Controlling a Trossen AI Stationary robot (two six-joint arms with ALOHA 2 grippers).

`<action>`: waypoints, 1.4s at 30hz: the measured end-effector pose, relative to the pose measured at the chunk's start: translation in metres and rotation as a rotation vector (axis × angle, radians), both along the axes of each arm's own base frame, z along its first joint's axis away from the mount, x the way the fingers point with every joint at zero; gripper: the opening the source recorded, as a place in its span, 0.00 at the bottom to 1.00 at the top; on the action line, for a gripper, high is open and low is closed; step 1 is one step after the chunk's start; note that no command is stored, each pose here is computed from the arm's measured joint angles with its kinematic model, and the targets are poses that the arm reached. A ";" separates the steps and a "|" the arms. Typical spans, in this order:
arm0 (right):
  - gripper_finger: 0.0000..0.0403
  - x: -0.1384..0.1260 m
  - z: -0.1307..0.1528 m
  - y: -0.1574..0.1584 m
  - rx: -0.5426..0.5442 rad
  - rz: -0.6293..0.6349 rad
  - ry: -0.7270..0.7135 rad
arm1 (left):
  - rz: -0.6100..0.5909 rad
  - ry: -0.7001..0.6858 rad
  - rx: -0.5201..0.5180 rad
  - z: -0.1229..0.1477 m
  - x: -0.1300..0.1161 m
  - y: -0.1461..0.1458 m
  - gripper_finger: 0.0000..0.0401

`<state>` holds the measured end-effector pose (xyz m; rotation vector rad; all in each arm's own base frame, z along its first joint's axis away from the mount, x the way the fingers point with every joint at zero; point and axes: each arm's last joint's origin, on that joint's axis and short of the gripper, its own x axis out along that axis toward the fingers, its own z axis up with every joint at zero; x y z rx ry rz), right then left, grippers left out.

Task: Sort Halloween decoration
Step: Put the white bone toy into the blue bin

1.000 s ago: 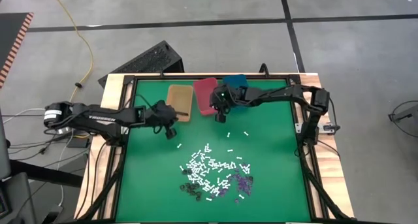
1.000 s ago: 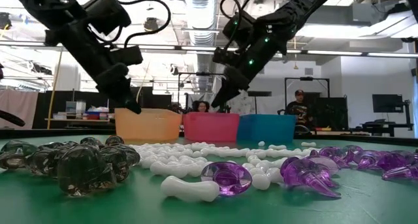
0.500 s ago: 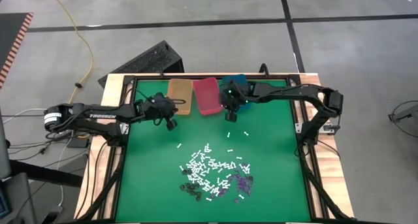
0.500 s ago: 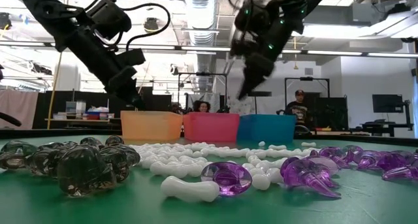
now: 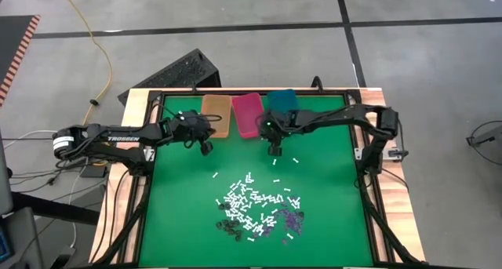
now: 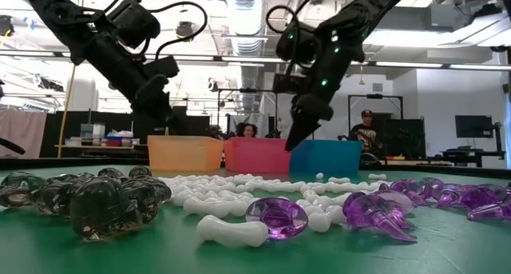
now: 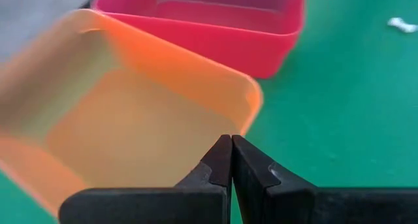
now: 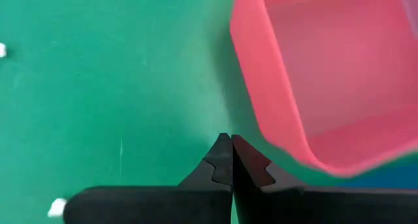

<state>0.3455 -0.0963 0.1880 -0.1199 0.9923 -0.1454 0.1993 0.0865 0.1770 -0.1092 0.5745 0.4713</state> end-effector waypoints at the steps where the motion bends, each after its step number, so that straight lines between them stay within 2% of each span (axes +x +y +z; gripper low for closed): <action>1: 0.05 0.003 -0.001 -0.001 -0.001 -0.002 -0.004 | -0.008 -0.003 -0.011 0.000 0.000 -0.001 0.00; 11: 0.05 0.026 0.008 -0.022 -0.067 0.008 -0.124 | -0.008 0.007 -0.021 -0.001 0.000 -0.001 0.00; 16: 0.05 0.027 0.015 -0.036 -0.082 -0.022 -0.169 | -0.010 0.018 -0.032 -0.002 -0.001 -0.002 0.00; 20: 0.05 0.023 0.030 -0.032 -0.084 -0.006 -0.211 | -0.050 0.001 -0.066 0.001 0.000 -0.007 0.00; 24: 0.05 0.017 0.049 -0.019 -0.086 0.023 -0.234 | -0.142 0.033 -0.069 0.004 0.005 -0.016 0.00; 27: 0.05 0.010 0.056 -0.008 -0.070 0.046 -0.193 | -0.213 0.089 -0.071 -0.001 0.006 -0.024 0.00; 32: 0.05 -0.003 0.043 -0.001 -0.015 0.051 -0.001 | -0.137 0.256 -0.011 -0.018 0.003 -0.016 0.00; 37: 0.05 -0.019 0.034 -0.005 -0.049 -0.031 0.193 | -0.101 0.234 -0.006 -0.025 0.009 -0.005 0.00; 42: 0.05 -0.039 0.038 -0.016 -0.008 -0.117 0.294 | -0.094 0.230 0.029 -0.030 0.013 0.004 0.00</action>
